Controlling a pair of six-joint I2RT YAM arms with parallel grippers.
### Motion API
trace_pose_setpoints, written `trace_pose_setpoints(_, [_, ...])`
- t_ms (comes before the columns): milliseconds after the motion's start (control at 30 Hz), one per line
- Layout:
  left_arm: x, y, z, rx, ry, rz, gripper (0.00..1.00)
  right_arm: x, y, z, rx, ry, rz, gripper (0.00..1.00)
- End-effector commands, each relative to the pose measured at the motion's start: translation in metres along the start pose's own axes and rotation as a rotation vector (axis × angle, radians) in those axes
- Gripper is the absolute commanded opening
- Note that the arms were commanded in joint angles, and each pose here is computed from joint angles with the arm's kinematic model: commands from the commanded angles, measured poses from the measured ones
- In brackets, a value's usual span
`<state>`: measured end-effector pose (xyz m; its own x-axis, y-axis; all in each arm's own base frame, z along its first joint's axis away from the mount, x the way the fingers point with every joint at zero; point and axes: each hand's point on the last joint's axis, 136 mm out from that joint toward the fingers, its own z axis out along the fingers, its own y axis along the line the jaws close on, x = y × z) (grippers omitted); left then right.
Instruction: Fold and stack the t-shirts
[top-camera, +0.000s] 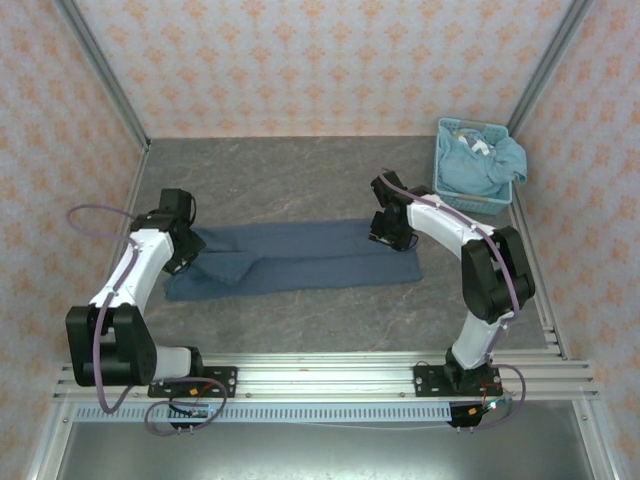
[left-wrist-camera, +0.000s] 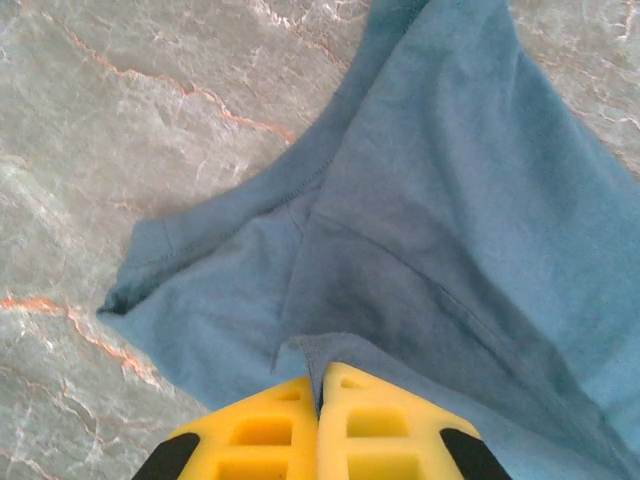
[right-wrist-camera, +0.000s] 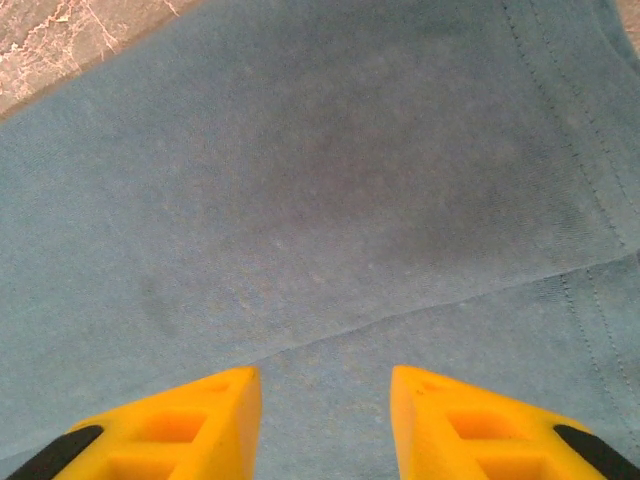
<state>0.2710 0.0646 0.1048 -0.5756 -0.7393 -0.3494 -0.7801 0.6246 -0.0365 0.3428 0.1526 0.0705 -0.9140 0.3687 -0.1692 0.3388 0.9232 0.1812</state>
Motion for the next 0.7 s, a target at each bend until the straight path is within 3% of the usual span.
trace_pose_setpoints(0, [-0.012,0.006,0.016,-0.074,-0.07,0.062,0.0,0.003,-0.003,-0.008,0.0,-0.016,-0.014,0.39])
trace_pose_setpoints(200, [-0.017,0.003,0.048,-0.144,-0.053,0.074,0.03,0.007,-0.008,-0.007,0.012,-0.011,-0.014,0.39])
trace_pose_setpoints(333, [-0.02,0.011,0.059,-0.264,-0.014,0.099,0.37,0.008,-0.011,-0.009,0.018,-0.014,-0.014,0.39])
trace_pose_setpoints(400, [-0.027,0.018,0.052,-0.314,-0.033,0.091,0.51,0.008,-0.013,-0.012,0.027,-0.022,-0.019,0.38])
trace_pose_setpoints(467, [-0.037,0.021,0.034,-0.332,-0.078,0.071,0.58,0.005,-0.016,-0.015,0.037,-0.039,-0.026,0.38])
trace_pose_setpoints(567, [-0.042,0.019,-0.003,-0.284,-0.136,0.033,0.6,0.0,-0.018,-0.02,0.043,-0.063,-0.044,0.38])
trace_pose_setpoints(667, [-0.02,0.009,-0.023,-0.162,-0.111,-0.025,0.58,-0.007,-0.02,-0.017,0.042,-0.063,-0.049,0.39])
